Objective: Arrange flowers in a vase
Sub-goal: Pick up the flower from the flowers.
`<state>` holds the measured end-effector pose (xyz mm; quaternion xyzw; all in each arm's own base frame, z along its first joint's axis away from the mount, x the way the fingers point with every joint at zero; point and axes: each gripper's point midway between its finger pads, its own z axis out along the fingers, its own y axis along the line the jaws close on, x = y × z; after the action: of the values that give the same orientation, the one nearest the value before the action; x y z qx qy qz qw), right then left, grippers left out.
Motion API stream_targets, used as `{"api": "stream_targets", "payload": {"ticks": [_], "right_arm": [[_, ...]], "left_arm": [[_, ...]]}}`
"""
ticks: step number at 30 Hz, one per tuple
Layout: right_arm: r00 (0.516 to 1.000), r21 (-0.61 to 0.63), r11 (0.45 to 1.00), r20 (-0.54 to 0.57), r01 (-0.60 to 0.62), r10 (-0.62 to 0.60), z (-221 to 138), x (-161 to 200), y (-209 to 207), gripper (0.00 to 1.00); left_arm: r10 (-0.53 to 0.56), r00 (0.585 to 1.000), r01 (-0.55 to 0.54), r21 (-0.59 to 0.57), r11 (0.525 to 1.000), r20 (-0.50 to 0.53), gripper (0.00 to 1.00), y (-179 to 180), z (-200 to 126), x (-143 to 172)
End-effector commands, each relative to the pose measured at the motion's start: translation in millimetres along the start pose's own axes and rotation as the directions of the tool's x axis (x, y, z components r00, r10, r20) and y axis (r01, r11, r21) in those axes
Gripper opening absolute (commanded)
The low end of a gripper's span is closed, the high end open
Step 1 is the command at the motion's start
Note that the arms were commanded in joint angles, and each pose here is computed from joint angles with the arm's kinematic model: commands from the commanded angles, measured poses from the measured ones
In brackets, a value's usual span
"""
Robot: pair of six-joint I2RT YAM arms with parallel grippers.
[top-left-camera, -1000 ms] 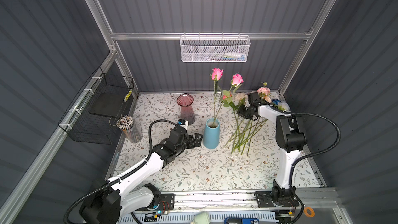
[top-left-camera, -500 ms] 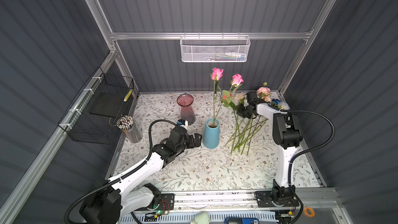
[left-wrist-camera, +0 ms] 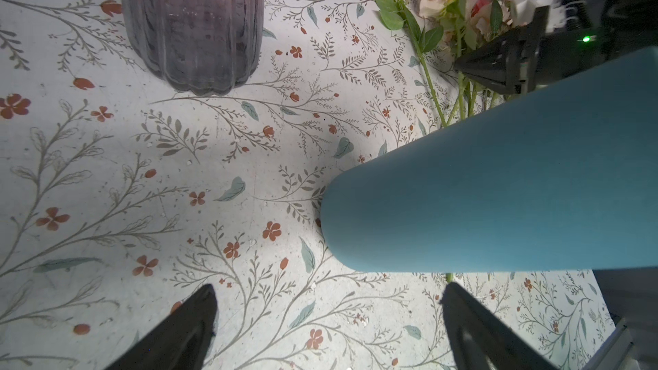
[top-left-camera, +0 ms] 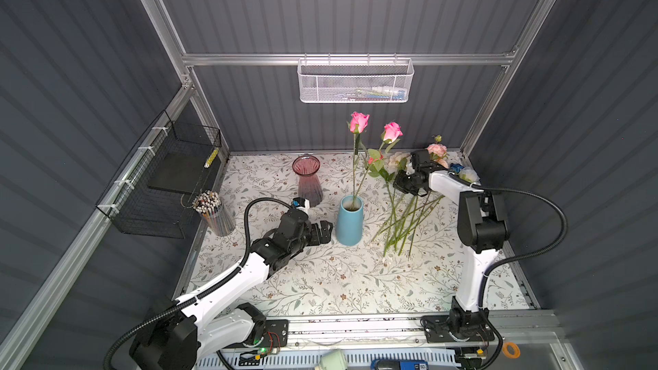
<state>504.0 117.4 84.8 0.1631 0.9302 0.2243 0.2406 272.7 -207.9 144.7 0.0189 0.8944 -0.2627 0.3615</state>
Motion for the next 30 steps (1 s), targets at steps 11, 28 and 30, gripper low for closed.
{"api": "stream_targets", "payload": {"ticks": [11,28,30], "right_arm": [[0.933,-0.161,0.974,0.348,0.158,-0.094,-153,-14,64,0.05],[0.662,-0.138,0.901,0.725,0.412,-0.191,-336,22,115,0.05],[0.622,-0.133,0.882,0.755,0.453,-0.206,-356,25,129,0.05]], "left_arm": [[0.037,0.996,-0.036,-0.016,0.999,0.079,0.99,-8,-22,-31],[-0.082,0.946,0.158,-0.225,0.961,0.314,0.99,46,-78,-50],[-0.093,0.928,0.188,-0.238,0.953,0.360,0.99,56,-90,-49]]}}
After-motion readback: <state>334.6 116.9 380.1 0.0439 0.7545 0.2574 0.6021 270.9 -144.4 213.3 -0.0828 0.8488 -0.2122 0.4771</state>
